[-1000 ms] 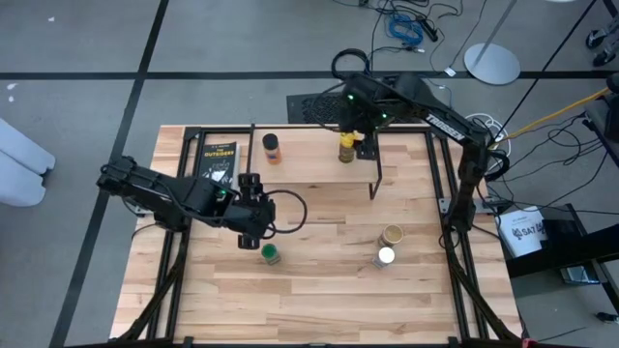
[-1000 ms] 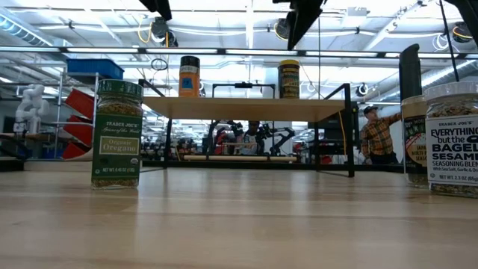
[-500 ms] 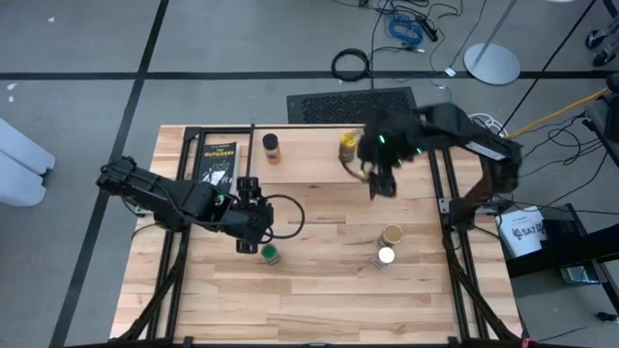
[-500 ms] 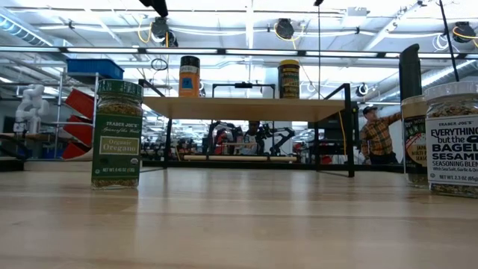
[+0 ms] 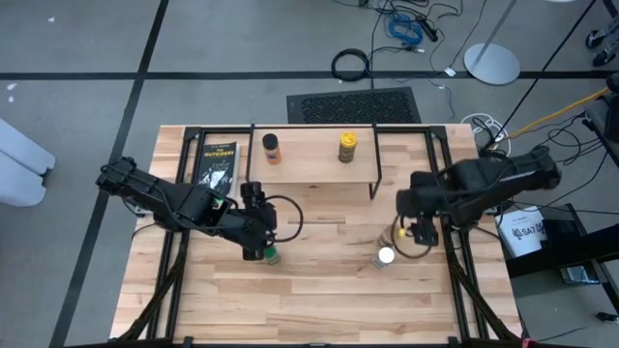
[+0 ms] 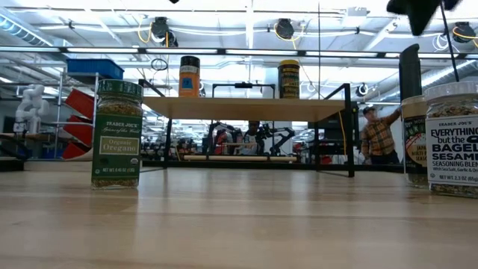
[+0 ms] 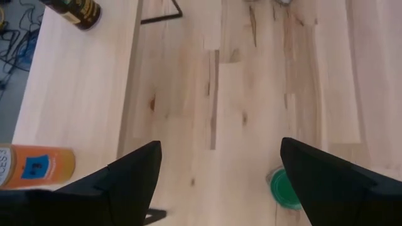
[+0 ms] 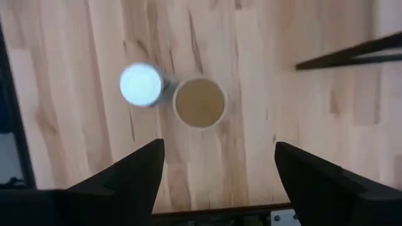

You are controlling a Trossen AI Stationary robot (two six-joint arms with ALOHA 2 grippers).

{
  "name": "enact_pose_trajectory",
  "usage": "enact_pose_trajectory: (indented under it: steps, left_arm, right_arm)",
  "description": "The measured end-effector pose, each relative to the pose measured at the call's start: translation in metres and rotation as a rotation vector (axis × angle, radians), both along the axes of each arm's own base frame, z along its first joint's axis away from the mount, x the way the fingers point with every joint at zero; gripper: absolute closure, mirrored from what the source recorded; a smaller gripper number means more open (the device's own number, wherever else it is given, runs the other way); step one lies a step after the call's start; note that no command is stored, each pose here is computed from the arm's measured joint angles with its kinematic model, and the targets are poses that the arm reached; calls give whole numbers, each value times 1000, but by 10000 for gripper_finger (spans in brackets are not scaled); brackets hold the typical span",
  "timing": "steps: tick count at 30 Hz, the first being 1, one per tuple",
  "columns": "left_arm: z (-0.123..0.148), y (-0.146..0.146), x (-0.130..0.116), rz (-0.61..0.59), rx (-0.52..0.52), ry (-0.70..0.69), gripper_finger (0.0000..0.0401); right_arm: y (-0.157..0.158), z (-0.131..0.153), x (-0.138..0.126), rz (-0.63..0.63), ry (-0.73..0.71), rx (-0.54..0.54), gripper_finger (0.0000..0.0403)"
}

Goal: Shelf spices
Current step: Put the brown seasoning bottle on the shelf

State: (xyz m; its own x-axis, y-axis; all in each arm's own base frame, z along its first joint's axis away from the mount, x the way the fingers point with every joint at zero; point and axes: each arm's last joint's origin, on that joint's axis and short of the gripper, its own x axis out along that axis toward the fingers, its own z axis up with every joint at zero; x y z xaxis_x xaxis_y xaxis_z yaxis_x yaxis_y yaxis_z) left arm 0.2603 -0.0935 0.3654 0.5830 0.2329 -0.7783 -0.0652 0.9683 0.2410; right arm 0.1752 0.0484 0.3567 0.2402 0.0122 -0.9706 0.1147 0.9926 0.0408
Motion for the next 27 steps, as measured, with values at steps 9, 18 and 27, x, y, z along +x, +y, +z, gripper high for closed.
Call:
enact_pose_trajectory:
  steps: [9, 18, 27]
  left_arm:
    - [2, -1, 3, 0, -14, -32, 65]
    - [2, -1, 3, -5, -9, -30, 65]
    - [2, -1, 3, -5, -13, -38, 65]
  right_arm:
    - [17, -49, -2, 196, 56, -36, 112]
    - [18, -73, 7, 206, 24, -41, 101]
    - [21, -89, 18, 264, 51, -60, 60]
